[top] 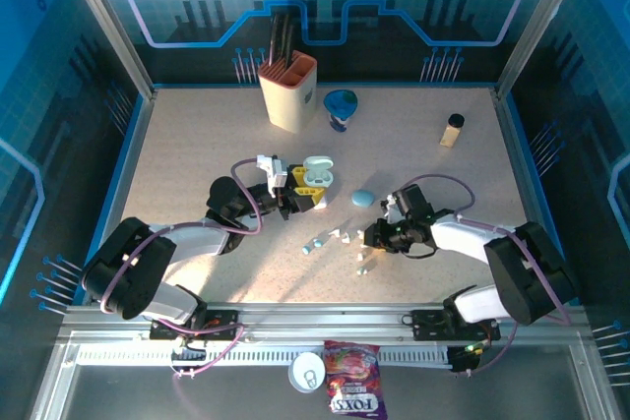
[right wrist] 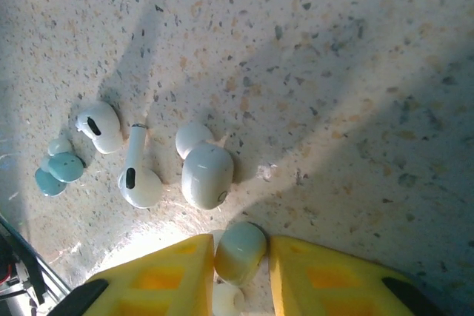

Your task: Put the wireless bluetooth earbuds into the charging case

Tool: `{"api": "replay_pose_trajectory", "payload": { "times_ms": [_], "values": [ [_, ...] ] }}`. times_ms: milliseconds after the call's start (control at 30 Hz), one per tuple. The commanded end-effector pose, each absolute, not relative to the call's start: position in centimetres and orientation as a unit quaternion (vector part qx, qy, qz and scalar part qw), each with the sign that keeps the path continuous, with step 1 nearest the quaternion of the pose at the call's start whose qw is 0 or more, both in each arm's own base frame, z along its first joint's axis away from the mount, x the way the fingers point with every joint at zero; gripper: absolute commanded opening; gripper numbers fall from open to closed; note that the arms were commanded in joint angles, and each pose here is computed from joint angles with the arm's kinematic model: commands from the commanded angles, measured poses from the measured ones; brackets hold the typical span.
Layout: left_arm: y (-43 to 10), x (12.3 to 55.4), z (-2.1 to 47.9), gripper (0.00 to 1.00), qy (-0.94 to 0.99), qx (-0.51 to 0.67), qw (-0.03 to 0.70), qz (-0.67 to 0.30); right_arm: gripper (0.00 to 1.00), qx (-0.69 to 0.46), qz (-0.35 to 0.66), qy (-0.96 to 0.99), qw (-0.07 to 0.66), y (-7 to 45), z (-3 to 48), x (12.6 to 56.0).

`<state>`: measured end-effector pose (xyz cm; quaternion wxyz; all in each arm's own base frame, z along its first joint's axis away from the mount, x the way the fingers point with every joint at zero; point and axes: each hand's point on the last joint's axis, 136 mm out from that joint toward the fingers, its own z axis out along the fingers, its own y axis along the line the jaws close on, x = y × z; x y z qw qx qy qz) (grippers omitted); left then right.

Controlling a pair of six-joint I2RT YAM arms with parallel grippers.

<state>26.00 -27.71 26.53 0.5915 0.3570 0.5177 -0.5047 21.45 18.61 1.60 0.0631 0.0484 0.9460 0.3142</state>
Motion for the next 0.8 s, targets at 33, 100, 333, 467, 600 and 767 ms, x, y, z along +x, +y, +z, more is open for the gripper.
{"api": "replay_pose_trajectory", "payload": {
  "times_ms": [33, 100, 333, 467, 600, 767],
  "values": [
    [-27.1, 25.0, 27.4, 0.38, 0.494, 0.373, 0.607, -0.499, 0.27, 0.041, 0.283, 0.957, 0.04, 18.8, 0.6, 20.9],
    [-27.1, 25.0, 27.3, 0.38, 0.494, 0.372, 0.607, -0.499, 0.25, 0.038, 0.269, 0.962, 0.034, 18.7, 0.4, 20.7],
    [-26.8, 24.9, 27.5, 0.38, 0.492, 0.373, 0.61, -0.496, 0.22, 0.035, 0.199, 0.979, 0.039, 17.3, 1.6, 20.7],
    [-26.5, 24.8, 27.7, 0.38, 0.494, 0.374, 0.61, -0.495, 0.19, 0.028, 0.139, 0.988, 0.052, 15.6, 3.2, 20.8],
    [-26.1, 24.9, 27.8, 0.38, 0.498, 0.373, 0.609, -0.492, 0.19, 0.015, 0.078, 0.995, 0.059, 13.8, 5.0, 21.1],
    [-25.8, 24.8, 27.9, 0.38, 0.504, 0.376, 0.605, -0.489, 0.17, -0.025, 0.013, 0.999, 0.043, 12.6, 6.9, 21.2]
  ]
}}
